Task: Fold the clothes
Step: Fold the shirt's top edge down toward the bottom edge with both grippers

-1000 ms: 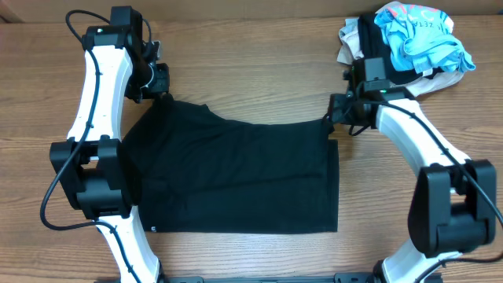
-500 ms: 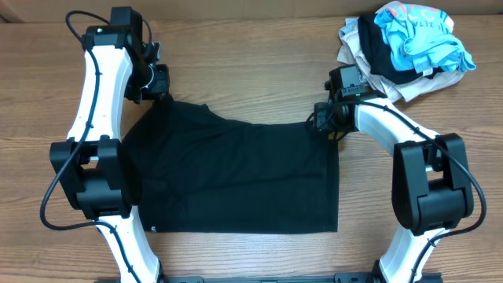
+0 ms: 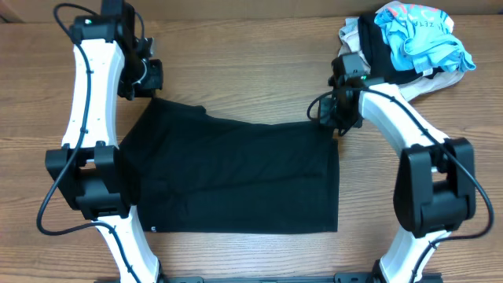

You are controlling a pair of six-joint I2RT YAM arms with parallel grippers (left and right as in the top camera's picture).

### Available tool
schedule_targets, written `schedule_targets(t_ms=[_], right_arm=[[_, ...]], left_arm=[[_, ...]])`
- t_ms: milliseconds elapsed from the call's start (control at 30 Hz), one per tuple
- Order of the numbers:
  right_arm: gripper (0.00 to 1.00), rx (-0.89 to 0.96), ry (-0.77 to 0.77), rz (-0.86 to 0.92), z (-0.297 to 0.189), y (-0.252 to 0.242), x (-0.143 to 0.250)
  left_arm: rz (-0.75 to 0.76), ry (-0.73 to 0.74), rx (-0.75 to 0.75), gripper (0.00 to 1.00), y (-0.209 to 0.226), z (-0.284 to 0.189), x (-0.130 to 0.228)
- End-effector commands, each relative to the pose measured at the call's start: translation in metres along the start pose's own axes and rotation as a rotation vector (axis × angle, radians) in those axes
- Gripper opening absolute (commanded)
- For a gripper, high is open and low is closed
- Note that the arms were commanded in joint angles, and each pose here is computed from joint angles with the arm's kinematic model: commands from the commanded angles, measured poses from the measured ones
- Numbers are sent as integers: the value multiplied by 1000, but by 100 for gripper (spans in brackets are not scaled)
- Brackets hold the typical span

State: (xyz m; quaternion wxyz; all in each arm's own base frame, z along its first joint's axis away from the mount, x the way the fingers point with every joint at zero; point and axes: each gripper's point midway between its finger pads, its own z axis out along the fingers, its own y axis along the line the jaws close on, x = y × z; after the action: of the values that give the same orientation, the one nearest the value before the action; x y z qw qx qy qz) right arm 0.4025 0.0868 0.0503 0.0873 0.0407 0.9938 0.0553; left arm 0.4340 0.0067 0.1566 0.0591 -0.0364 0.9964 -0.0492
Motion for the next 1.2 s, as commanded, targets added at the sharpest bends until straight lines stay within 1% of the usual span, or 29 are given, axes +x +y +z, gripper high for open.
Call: schedule_targets(t_ms=[0, 100, 167, 267, 400, 433, 533, 600, 667, 733, 800, 1000, 1167], right_arm=[[4, -29, -86, -27, -61, 9, -15], [4, -19, -38, -24, -81, 5, 3], [4, -48, 8, -15, -94, 7, 20], [4, -70, 45, -10, -104, 9, 34], [4, -58, 85, 9, -110, 5, 47], [4, -54, 97, 18, -111, 4, 50], [4, -62, 83, 18, -111, 5, 47], [4, -101, -36, -57, -113, 14, 20], [4, -133, -110, -118, -117, 22, 4], [4, -140, -146, -135, -120, 24, -4], [4, -139, -143, -134, -120, 24, -3], [4, -122, -58, -122, -122, 18, 20], [4, -99, 42, -88, -120, 11, 45]], left_arm=[[-9, -27, 4, 4, -1, -27, 0], [-15, 36, 11, 4, -7, -30, 17], [-32, 110, -33, 4, -2, -30, 35], [-80, 127, -95, 4, 8, -30, 44], [-182, 130, -194, 4, 25, -38, 60], [-233, 105, -249, 4, 34, -47, 67], [-262, 23, -235, 4, 32, -62, 69], [-260, -97, -191, 4, 25, -80, 62], [-260, -162, -173, 4, 22, -92, 59], [-258, -214, -157, 4, 20, -105, 58], [-255, -225, -146, 4, 18, -108, 58], [-252, -135, -136, 4, 16, -96, 77], [-259, 8, -174, 4, 23, -55, 104]])
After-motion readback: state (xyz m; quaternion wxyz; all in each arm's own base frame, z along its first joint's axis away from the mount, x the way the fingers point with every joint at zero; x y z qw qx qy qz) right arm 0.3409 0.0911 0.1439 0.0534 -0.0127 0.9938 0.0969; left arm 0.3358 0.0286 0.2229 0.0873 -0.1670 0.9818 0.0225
